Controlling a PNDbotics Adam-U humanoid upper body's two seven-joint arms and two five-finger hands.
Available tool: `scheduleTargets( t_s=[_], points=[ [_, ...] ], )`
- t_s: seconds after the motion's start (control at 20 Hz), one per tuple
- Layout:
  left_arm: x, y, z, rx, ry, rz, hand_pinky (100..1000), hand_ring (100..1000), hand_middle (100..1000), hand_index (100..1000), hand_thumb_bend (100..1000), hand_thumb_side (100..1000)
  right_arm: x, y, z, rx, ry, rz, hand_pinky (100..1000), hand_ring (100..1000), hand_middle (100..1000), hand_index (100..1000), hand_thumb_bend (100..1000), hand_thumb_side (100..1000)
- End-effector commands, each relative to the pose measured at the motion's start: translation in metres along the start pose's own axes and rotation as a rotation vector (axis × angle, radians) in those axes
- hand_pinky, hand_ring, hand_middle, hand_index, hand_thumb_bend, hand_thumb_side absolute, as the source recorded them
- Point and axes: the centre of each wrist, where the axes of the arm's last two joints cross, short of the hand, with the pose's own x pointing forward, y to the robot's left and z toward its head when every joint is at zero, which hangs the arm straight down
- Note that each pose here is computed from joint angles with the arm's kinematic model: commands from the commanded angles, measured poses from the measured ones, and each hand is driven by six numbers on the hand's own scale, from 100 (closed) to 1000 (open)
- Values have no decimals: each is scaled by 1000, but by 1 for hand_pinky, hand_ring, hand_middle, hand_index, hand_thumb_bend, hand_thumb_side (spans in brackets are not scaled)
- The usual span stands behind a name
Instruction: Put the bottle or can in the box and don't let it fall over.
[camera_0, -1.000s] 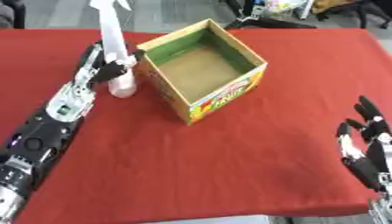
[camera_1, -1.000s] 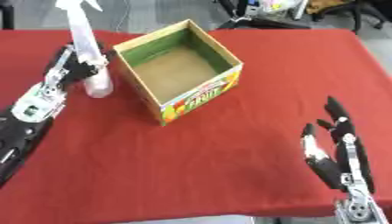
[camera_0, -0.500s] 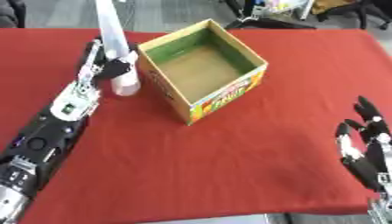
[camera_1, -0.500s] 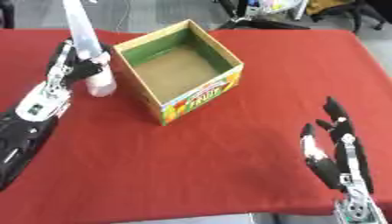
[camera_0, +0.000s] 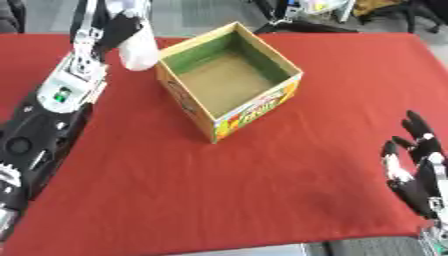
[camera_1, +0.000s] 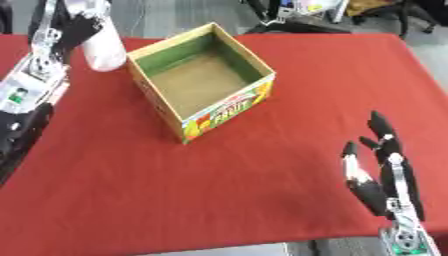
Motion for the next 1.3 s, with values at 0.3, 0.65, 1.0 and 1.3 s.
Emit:
scheduleTargets(
  t_s=[0.3, 0.65, 1.0, 1.3],
  points=[
    [10, -31, -22, -161, -17, -66, 213, 316, 198, 280, 100, 237, 7, 4, -12, 33, -45, -23, 864, 1000, 1000, 1000, 100, 470],
    [-22, -51, -11, -249, 51, -19, 385, 383, 248, 310, 100, 105, 11, 8, -17, 43, -63, -40, 864, 1000, 1000, 1000, 100, 470],
    [-41, -56, 1, -290, 72, 10, 592, 522, 347, 381, 216, 100, 12, 8, -19, 41, -67, -43, 864, 1000, 1000, 1000, 100, 467],
    [-45, -51, 8, -284, 57, -39, 731, 845, 753, 706, 635, 392, 11, 7, -18, 38, -65, -39, 864, 1000, 1000, 1000, 100, 470]
  ],
)
